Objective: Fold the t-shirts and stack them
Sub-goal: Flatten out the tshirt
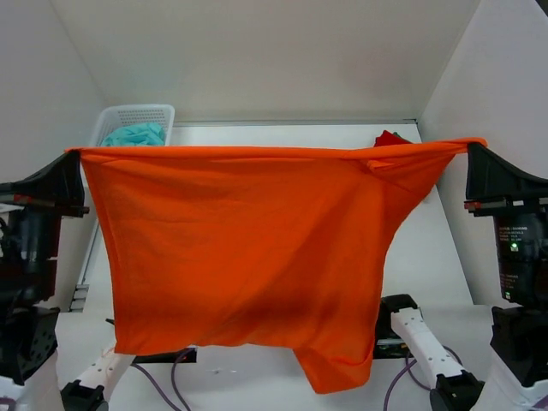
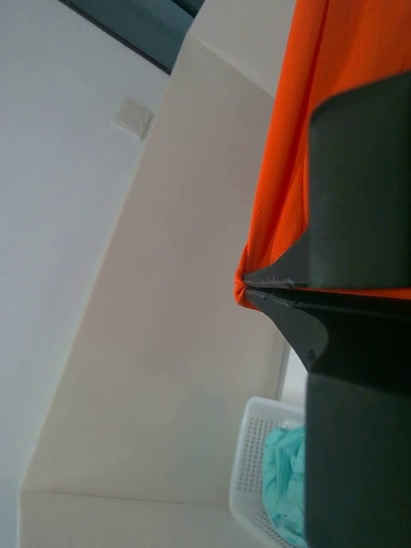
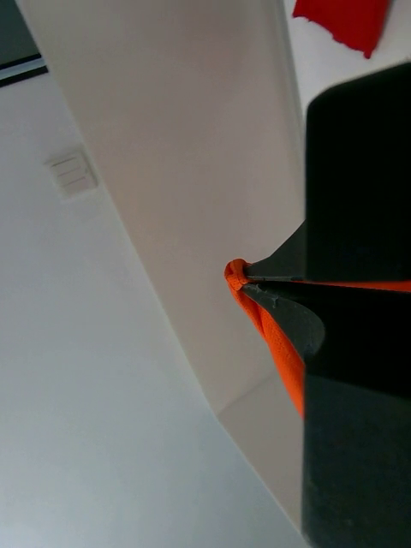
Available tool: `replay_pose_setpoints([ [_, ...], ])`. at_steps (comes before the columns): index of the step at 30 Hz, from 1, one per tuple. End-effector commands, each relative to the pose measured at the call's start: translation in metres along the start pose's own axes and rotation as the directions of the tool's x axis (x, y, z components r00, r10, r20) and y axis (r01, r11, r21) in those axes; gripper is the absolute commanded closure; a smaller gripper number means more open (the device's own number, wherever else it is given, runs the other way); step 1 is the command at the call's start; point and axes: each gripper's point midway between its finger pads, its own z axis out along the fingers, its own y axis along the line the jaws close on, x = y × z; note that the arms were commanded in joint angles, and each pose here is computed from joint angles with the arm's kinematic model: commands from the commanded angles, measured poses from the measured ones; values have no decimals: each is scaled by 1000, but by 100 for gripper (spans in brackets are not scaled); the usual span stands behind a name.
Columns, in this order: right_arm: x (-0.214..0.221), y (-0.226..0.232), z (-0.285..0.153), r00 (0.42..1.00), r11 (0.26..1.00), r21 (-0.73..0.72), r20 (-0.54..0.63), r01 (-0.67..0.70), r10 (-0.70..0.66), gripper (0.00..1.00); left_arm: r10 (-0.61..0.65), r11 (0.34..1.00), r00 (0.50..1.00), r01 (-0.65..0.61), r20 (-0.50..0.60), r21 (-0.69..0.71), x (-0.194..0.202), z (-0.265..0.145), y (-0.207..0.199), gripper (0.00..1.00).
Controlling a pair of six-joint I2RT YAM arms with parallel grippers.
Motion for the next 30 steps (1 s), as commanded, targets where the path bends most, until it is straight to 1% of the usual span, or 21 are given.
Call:
replay_pose_setpoints([
  [1, 6, -33, 6, 997, 987, 145, 11, 69, -71, 100, 63, 993, 998, -62, 7, -103, 8, 5, 23, 100],
  [3, 14, -40, 11, 996, 983, 163, -11, 84, -83, 100, 63, 992, 998, -65, -25, -111, 23, 9, 26, 100],
  [6, 55, -66, 28, 991, 969, 219, -97, 112, -93, 100, 64, 988, 992, -78, -108, -133, 64, 19, 37, 100],
  [9, 131, -111, 42, 966, 947, 282, -244, 157, -88, 100, 41, 984, 979, -75, -201, -162, 121, 28, 52, 100],
  [10, 132, -111, 44, 969, 949, 281, -233, 145, -79, 100, 36, 980, 974, -77, -222, -181, 135, 29, 58, 100],
  [11, 157, -126, 44, 958, 941, 299, -277, 159, -73, 100, 29, 979, 972, -75, -234, -189, 146, 29, 61, 100],
  [14, 195, -147, 47, 951, 935, 322, -306, 148, -45, 100, 25, 971, 963, -87, -269, -221, 178, 34, 74, 100],
  [18, 222, -162, 66, 943, 930, 337, -330, 150, -33, 100, 64, 956, 944, -151, -325, -250, 208, 65, 84, 100],
  [20, 218, -159, 82, 946, 931, 329, -323, 154, -43, 100, 80, 955, 941, -166, -328, -244, 210, 83, 82, 100],
  [23, 200, -146, 117, 957, 940, 304, -283, 157, -68, 100, 113, 951, 929, -204, -354, -233, 216, 131, 75, 100],
  [24, 189, -139, 127, 962, 944, 293, -261, 153, -75, 100, 116, 954, 936, -198, -332, -225, 205, 144, 68, 100],
  [26, 188, -140, 149, 958, 938, 298, -270, 175, -93, 100, 123, 955, 931, -205, -344, -216, 208, 167, 63, 100],
  [28, 168, -130, 164, 964, 938, 294, -240, 181, -111, 100, 123, 963, 938, -192, -323, -191, 193, 183, 51, 100],
  [29, 150, -121, 167, 973, 943, 287, -199, 170, -115, 100, 122, 965, 939, -189, -321, -184, 190, 185, 48, 100],
  [30, 143, -117, 168, 975, 944, 279, -186, 175, -125, 100, 120, 967, 946, -181, -301, -181, 180, 187, 44, 100],
])
